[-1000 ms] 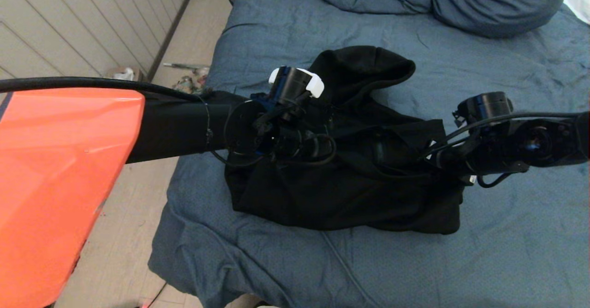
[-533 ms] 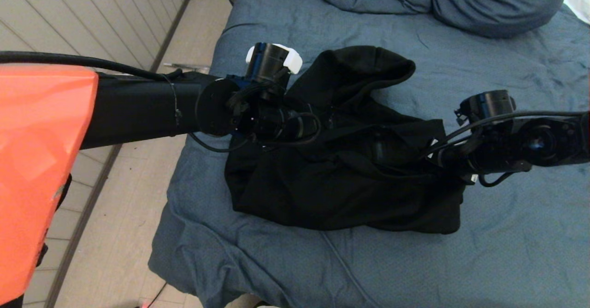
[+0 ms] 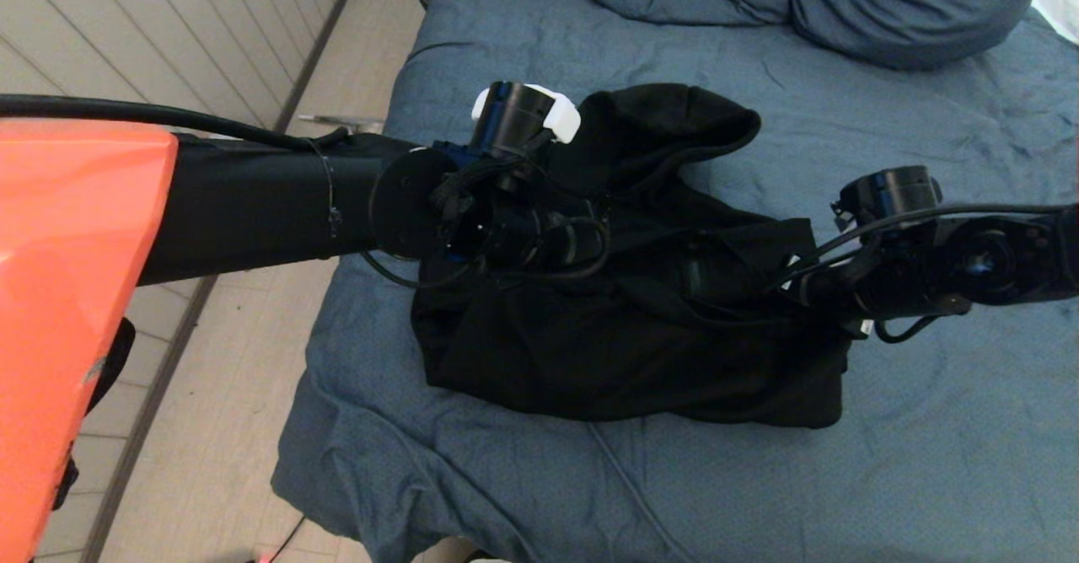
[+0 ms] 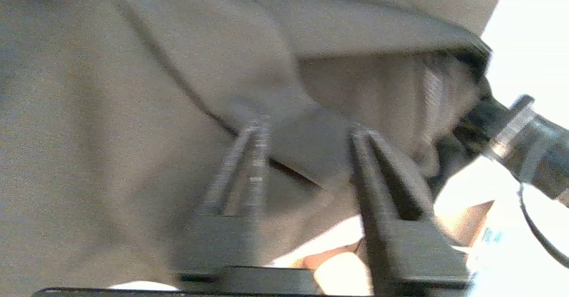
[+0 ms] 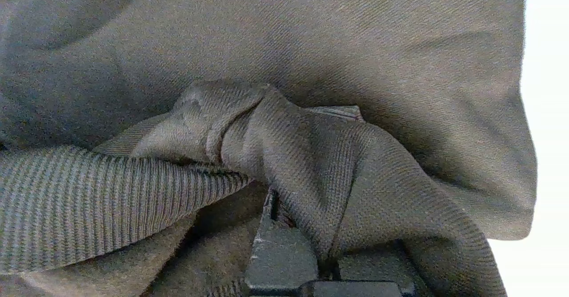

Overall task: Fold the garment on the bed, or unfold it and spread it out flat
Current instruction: Fold the black sweatshirt

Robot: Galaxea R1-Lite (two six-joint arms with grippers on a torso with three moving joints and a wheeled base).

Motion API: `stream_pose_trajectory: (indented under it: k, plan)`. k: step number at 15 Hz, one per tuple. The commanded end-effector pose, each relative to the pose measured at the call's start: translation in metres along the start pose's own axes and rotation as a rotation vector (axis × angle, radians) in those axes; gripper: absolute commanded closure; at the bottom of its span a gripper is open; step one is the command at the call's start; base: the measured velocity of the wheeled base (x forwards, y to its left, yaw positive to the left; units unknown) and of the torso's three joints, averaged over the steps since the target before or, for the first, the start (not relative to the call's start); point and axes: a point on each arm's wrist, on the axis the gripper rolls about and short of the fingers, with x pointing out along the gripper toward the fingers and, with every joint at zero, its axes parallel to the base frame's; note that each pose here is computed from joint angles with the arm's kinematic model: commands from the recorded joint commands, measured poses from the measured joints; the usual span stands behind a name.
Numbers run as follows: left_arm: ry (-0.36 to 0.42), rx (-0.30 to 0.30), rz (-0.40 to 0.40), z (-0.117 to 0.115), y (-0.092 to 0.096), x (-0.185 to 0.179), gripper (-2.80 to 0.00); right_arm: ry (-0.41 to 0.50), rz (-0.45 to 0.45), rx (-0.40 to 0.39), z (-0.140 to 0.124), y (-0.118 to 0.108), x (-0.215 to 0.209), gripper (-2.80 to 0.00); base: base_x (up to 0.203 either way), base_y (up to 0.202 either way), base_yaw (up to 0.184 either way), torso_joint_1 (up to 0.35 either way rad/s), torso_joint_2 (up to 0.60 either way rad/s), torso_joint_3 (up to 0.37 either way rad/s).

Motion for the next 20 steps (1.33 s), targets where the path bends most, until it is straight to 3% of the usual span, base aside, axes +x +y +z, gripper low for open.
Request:
stream_pose_trajectory:
  k: [1,3,8,11,12,20]
  plan:
    - [0.008,0.007,-0.011,-0.005,-0.006,0.000,-2.80,0.003,-0.001,0.003,-0.001,0.000,0.001,0.00,0.000,0.000,0.000,0.000,0.00,0.000]
    - [0.048,0.025,-0.002,-0.020,-0.009,0.015,-2.80,0.004,-0.002,0.003,-0.001,0.000,0.001,0.00,0.000,0.000,0.000,0.000,0.00,0.000]
    - [0.126,0.107,0.094,-0.084,-0.021,0.063,-2.80,0.015,-0.008,0.002,-0.003,-0.002,0.003,0.00,0.000,0.000,0.000,0.000,0.00,0.000]
    - [0.123,0.120,0.112,-0.093,-0.014,0.082,-2.80,0.019,-0.012,0.000,-0.005,-0.003,0.004,0.00,0.000,0.000,0.000,0.000,0.00,0.000]
    - [0.118,0.123,0.112,-0.092,-0.013,0.082,0.00,0.020,-0.011,0.000,-0.005,-0.003,0.004,0.00,0.000,0.000,0.000,0.000,0.00,0.000]
    - [0.081,0.105,0.120,-0.079,-0.008,0.079,0.00,0.027,-0.015,0.000,-0.006,-0.003,0.006,0.00,0.000,0.000,0.000,0.000,0.00,0.000]
